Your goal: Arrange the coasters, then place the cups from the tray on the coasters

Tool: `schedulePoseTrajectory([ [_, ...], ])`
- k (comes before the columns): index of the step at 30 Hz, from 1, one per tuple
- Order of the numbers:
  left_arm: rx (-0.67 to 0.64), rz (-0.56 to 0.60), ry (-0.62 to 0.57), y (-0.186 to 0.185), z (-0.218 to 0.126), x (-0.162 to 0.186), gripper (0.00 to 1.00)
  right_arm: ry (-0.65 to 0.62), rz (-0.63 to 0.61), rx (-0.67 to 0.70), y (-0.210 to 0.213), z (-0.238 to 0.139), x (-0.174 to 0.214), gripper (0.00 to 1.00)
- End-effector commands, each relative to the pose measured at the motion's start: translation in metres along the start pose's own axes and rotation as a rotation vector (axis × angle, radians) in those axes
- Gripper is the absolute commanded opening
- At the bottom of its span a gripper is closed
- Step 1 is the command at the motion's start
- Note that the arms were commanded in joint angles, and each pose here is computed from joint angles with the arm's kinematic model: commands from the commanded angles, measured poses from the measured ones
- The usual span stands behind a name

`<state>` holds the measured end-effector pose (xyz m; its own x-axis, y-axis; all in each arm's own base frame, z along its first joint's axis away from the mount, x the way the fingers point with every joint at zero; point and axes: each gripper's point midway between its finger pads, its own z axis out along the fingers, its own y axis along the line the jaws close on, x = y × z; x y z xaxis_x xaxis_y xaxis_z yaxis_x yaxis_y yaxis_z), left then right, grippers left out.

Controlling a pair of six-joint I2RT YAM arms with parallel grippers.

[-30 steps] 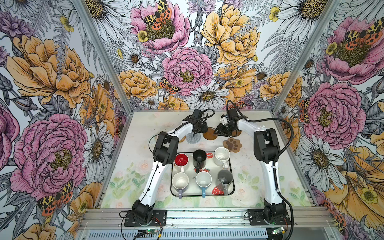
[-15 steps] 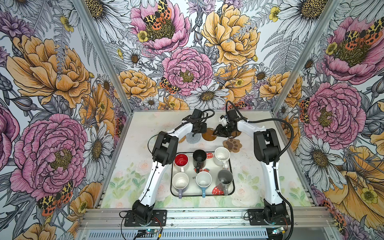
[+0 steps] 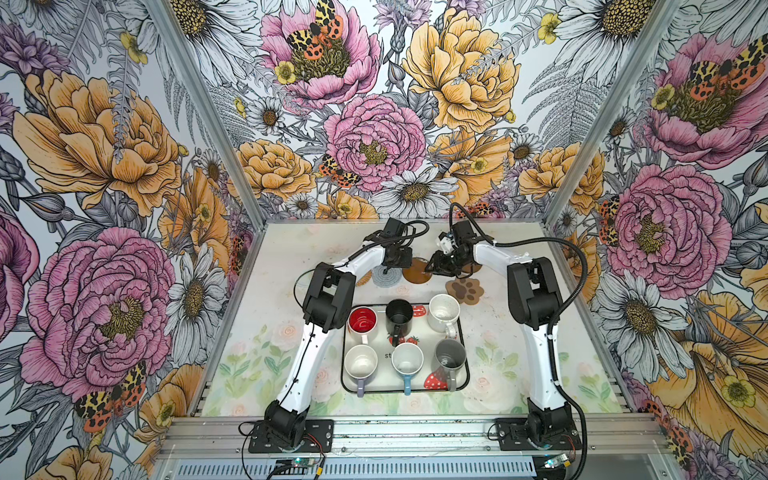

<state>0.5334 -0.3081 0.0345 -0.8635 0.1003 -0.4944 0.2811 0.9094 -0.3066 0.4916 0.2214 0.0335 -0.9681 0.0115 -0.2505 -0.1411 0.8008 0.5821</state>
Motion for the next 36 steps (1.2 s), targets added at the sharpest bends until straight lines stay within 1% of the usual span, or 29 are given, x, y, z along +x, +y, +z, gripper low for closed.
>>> schedulePoseTrajectory([
  [1, -0.031, 0.017, -0.008, -0.002, -0.020, -0.007, 0.38, 0.057, 0.014, 0.029, -0.004, 0.004, 0.018, 0.44],
  [10, -0.043, 0.018, -0.075, -0.004, -0.046, -0.037, 0.40, -0.002, 0.019, 0.023, -0.008, -0.010, -0.008, 0.47],
  [14, -0.038, 0.015, -0.134, -0.005, -0.075, -0.058, 0.40, -0.031, 0.042, 0.021, -0.017, -0.013, -0.023, 0.48],
  [18, -0.035, 0.020, -0.196, -0.009, -0.109, -0.075, 0.40, -0.046, 0.050, -0.004, -0.017, -0.009, -0.037, 0.48],
  [24, -0.032, 0.058, -0.253, -0.025, -0.154, -0.081, 0.40, -0.051, 0.065, -0.052, -0.013, 0.005, -0.051, 0.49],
  [29, -0.046, 0.062, -0.281, -0.028, -0.178, -0.077, 0.40, -0.027, 0.073, -0.067, -0.009, 0.016, -0.045, 0.49],
  [36, -0.018, 0.047, -0.353, -0.033, -0.208, -0.073, 0.41, 0.025, 0.070, -0.033, -0.011, 0.025, -0.019, 0.47],
])
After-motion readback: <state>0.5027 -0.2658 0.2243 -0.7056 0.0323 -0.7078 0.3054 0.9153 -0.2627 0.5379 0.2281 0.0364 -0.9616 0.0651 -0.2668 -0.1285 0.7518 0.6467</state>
